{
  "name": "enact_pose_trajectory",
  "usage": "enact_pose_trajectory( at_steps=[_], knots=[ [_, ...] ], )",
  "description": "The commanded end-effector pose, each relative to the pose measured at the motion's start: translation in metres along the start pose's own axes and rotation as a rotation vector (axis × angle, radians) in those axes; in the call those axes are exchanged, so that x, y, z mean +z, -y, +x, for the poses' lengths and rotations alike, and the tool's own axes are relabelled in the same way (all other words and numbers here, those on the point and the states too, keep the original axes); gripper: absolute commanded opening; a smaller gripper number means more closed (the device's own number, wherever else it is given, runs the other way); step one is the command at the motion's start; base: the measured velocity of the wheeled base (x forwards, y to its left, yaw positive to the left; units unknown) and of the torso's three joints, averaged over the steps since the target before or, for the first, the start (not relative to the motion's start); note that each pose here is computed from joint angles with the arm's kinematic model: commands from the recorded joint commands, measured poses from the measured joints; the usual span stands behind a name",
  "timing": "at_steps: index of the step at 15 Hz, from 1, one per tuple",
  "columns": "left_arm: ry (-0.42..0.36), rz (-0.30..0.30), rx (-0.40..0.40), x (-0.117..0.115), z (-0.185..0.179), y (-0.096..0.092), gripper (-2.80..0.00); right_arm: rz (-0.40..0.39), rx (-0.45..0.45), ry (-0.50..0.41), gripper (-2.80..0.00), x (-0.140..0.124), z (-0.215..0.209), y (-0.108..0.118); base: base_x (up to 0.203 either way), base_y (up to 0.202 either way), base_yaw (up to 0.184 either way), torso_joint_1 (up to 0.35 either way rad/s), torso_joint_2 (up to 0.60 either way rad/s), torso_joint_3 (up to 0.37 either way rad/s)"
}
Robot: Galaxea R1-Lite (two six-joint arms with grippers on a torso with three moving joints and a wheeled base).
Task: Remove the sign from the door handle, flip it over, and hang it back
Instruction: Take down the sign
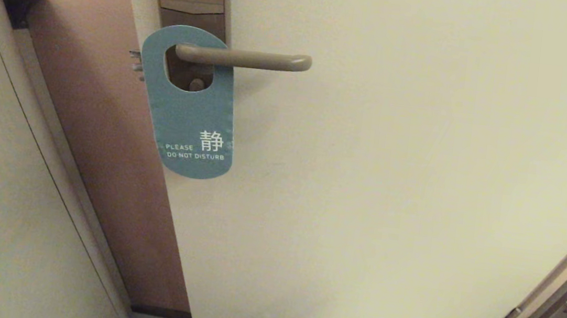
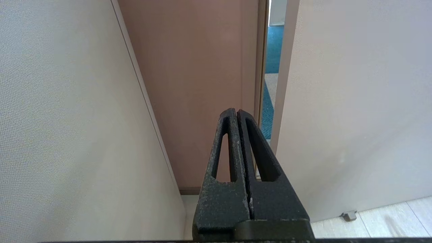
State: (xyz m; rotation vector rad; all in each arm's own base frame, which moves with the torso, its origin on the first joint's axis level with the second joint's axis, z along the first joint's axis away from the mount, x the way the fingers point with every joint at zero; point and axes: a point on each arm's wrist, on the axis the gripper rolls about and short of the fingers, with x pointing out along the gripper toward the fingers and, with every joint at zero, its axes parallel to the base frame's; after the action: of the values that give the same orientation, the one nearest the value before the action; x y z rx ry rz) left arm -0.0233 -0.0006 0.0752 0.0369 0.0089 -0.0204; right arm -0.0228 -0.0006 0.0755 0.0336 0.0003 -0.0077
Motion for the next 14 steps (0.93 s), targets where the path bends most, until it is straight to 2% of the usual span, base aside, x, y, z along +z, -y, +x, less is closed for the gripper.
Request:
enact_pose_trajectory(
  at_steps=[1,14],
  knots=[
    [0.0,0.0,0.0,0.0004,0.0,0.0,-2.8,0.0,0.0,0.0,-2.8,0.0,0.0,0.0,0.0,0.0,0.0,0.0,0.0,0.0],
    [0.0,0.0,0.0,0.0004,0.0,0.0,-2.8,0.0,-0.001,0.0,-2.8,0.0,0.0,0.0,0.0,0.0,0.0,0.0,0.0,0.0]
  ],
)
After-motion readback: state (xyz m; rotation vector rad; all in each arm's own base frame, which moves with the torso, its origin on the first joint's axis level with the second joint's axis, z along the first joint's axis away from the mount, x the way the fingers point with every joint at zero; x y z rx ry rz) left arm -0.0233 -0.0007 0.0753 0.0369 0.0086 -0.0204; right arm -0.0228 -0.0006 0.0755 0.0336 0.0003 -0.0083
